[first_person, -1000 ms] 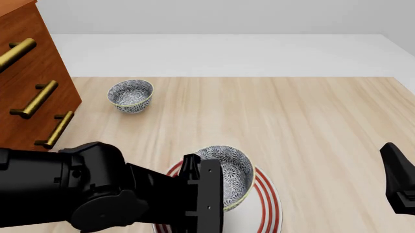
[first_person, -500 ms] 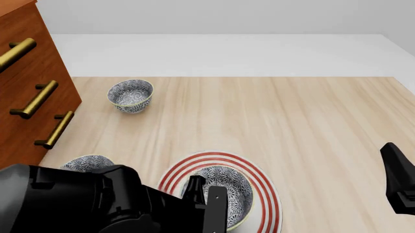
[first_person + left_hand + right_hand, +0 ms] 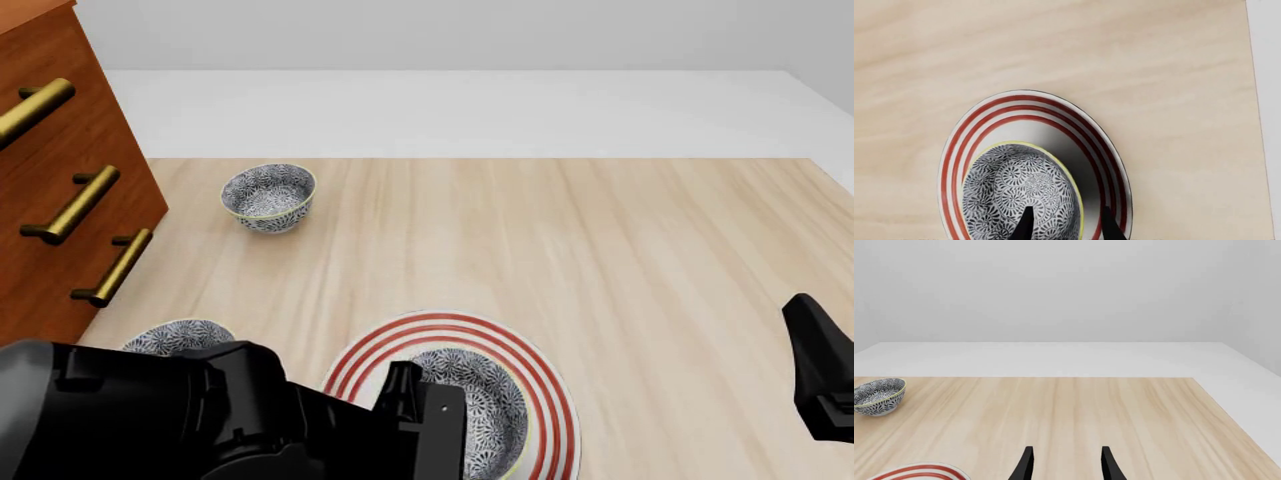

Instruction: Pick up the bowl and put it in the middle on the plate.

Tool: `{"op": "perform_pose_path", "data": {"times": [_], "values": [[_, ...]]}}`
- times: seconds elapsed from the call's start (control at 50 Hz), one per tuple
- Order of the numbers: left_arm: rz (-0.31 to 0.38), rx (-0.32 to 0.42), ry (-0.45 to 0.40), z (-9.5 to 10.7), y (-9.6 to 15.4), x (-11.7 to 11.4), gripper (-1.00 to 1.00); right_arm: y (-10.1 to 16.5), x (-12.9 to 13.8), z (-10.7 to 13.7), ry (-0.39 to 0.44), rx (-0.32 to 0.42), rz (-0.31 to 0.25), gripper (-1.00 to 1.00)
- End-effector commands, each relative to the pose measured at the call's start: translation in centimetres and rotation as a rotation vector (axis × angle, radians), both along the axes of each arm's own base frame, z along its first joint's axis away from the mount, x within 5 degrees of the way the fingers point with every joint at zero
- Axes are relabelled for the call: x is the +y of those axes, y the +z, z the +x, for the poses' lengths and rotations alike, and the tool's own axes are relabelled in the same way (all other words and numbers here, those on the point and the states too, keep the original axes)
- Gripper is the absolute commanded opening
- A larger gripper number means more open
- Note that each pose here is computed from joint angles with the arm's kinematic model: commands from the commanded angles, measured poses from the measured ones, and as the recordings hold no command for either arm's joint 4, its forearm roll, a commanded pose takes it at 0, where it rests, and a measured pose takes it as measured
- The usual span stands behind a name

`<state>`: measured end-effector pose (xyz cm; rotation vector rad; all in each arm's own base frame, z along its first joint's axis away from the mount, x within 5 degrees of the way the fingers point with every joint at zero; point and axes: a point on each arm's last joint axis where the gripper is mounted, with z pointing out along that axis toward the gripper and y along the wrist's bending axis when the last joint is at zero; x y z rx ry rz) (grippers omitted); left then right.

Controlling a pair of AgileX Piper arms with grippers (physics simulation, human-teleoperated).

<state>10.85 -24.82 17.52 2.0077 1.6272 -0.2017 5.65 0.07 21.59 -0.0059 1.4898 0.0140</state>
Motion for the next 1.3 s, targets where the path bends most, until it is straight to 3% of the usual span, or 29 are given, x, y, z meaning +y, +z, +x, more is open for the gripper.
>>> {"op": "perform_pose_path", "data": {"times": [0.02,0.08,0.24,0.66,0.86,1.06,1.14,1.22,1.3], "values": [[-0.014,-0.004,-0.007,-0.3,0.9,0.0,1.00,0.0,0.0,0.0,0.000,0.000,0.000,1.00],[-0.022,0.016,-0.020,-1.2,2.0,-1.0,1.00,0.0,0.0,0.0,0.000,0.000,0.000,1.00],[-0.053,-0.005,-0.052,-1.9,4.8,-0.6,1.00,0.0,0.0,0.0,0.000,0.000,0.000,1.00],[-0.182,-0.073,0.067,-1.0,6.5,5.2,1.00,0.0,0.0,0.0,0.000,0.000,0.000,1.00],[-0.253,-0.102,0.218,-1.0,7.3,10.2,1.00,0.0,0.0,0.0,0.000,0.000,0.000,1.00],[-0.325,-0.080,0.364,-1.9,8.6,13.5,1.00,0.0,0.0,0.0,0.000,0.000,0.000,1.00],[-0.362,-0.080,0.439,-2.6,9.2,15.4,1.00,0.0,0.0,0.0,0.000,0.000,0.000,1.00],[-0.446,-0.057,0.552,-3.6,11.0,17.2,1.00,0.0,0.0,0.0,0.000,0.000,0.000,1.00],[-0.447,-0.070,0.626,-5.1,10.4,19.6,1.00,0.0,0.0,0.0,0.000,0.000,0.000,1.00]]}}
